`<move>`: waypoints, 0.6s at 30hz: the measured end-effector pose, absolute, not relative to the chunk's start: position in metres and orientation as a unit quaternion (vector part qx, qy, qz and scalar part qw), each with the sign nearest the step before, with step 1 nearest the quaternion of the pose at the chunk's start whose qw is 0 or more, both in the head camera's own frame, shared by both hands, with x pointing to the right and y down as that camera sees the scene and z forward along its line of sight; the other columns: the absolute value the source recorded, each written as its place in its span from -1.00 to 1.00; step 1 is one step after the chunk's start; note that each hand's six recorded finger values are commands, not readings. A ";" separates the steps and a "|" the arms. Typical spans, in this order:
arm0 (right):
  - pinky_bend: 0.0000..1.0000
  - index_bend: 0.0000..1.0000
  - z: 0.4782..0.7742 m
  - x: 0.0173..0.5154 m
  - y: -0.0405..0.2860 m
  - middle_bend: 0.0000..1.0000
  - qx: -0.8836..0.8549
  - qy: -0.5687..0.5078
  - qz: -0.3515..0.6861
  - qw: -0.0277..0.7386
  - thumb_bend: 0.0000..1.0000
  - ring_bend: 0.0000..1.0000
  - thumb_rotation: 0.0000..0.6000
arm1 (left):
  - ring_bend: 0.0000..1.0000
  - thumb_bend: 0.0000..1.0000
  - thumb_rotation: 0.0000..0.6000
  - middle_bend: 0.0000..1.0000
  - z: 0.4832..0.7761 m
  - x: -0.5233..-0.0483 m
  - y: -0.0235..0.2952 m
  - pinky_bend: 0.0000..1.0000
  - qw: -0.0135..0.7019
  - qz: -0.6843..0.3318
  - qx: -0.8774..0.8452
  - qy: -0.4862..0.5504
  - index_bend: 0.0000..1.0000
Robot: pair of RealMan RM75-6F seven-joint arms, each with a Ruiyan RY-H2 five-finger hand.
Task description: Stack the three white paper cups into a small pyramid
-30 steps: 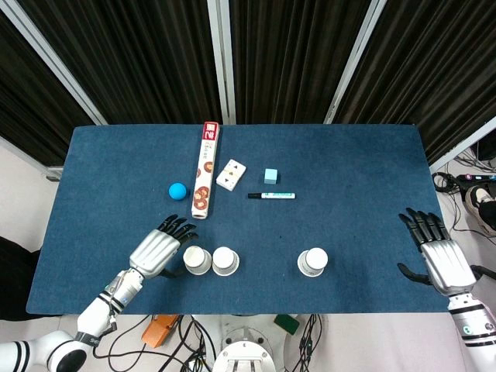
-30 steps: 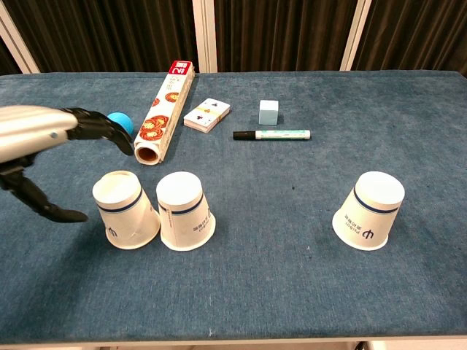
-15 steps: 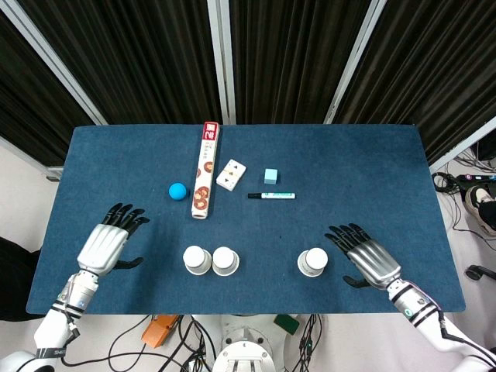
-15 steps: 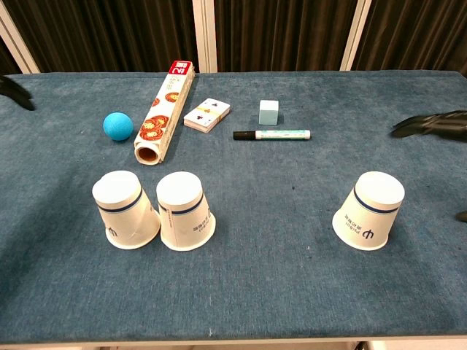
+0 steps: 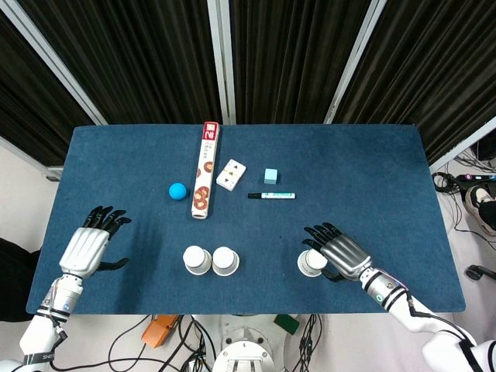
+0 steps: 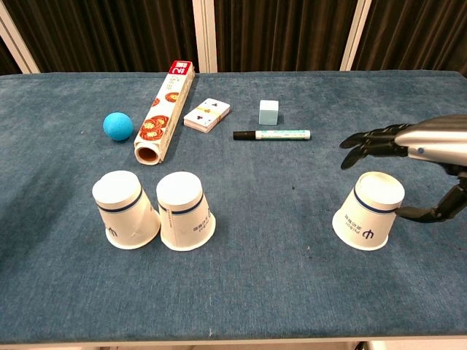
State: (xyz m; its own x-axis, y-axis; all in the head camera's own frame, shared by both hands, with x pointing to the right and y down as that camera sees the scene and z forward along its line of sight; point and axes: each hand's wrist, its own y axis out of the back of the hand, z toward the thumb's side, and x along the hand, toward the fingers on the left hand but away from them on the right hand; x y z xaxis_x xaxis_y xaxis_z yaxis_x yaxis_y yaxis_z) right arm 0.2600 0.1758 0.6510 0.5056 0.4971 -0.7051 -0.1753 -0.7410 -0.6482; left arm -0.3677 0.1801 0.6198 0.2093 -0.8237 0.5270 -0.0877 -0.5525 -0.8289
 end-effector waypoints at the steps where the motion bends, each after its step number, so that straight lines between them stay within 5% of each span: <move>1: -1.00 -0.46 0.652 0.259 0.176 -0.88 -0.797 -0.099 0.487 0.344 0.08 -1.00 1.00 | -0.87 -0.69 1.00 -0.72 0.620 -0.368 0.180 -0.98 0.342 -0.538 -0.698 0.327 -0.56; 7: -0.99 -0.15 0.652 0.256 0.173 -0.74 -0.796 -0.103 0.486 0.345 0.13 -1.00 1.00 | -0.87 -0.69 1.00 -0.72 0.618 -0.374 0.181 -0.98 0.341 -0.541 -0.693 0.334 -0.56; 18: -0.97 -0.14 0.600 0.220 0.137 -0.73 -0.805 -0.149 0.426 0.386 0.14 -1.00 1.00 | -0.87 -0.69 1.00 -0.72 0.620 -0.390 0.187 -0.98 0.337 -0.560 -0.683 0.326 -0.56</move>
